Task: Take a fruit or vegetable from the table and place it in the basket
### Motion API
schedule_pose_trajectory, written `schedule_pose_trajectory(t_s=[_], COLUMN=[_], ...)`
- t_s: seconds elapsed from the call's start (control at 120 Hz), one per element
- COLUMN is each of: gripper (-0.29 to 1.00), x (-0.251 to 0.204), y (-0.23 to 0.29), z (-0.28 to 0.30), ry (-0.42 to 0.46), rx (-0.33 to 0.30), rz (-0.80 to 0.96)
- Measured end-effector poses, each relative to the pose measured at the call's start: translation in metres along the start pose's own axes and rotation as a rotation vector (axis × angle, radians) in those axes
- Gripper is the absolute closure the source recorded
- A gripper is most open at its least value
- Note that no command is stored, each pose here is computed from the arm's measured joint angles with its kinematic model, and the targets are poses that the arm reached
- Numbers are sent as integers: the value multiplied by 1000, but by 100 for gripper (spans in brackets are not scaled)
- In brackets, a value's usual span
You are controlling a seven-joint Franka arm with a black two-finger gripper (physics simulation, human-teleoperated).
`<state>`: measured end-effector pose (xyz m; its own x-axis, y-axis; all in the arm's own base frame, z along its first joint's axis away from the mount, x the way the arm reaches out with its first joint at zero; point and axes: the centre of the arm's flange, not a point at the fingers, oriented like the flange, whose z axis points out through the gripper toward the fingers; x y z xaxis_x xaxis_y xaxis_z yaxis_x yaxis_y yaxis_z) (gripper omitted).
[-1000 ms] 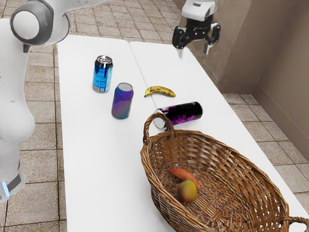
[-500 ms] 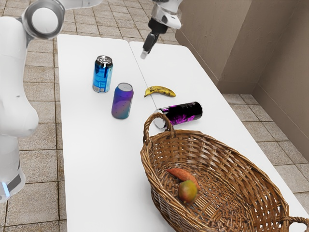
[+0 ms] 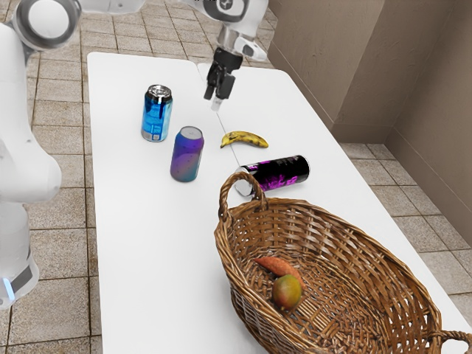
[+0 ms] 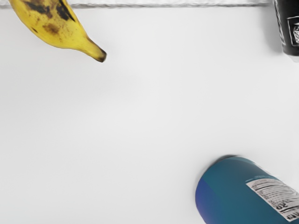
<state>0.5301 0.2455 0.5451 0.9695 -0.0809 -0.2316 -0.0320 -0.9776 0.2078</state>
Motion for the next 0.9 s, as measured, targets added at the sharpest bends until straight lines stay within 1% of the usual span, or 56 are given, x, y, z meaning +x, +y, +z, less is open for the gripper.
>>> schedule_pose_trajectory(t_s=[0.15, 0.267, 0.317, 0.4, 0.517, 0.725, 0.9], gripper=[0, 0, 0, 0, 0, 0, 0], x=[13, 33, 38, 44, 55, 76, 74], y=[45, 85, 91, 91, 80, 61, 47], z=[-4, -1, -1, -2, 17, 40, 31], ry=[58, 73, 80, 106, 126, 154, 192], rx=[26, 67, 103, 160, 202, 232, 256], rz=[4, 33, 33, 26, 18, 3, 1])
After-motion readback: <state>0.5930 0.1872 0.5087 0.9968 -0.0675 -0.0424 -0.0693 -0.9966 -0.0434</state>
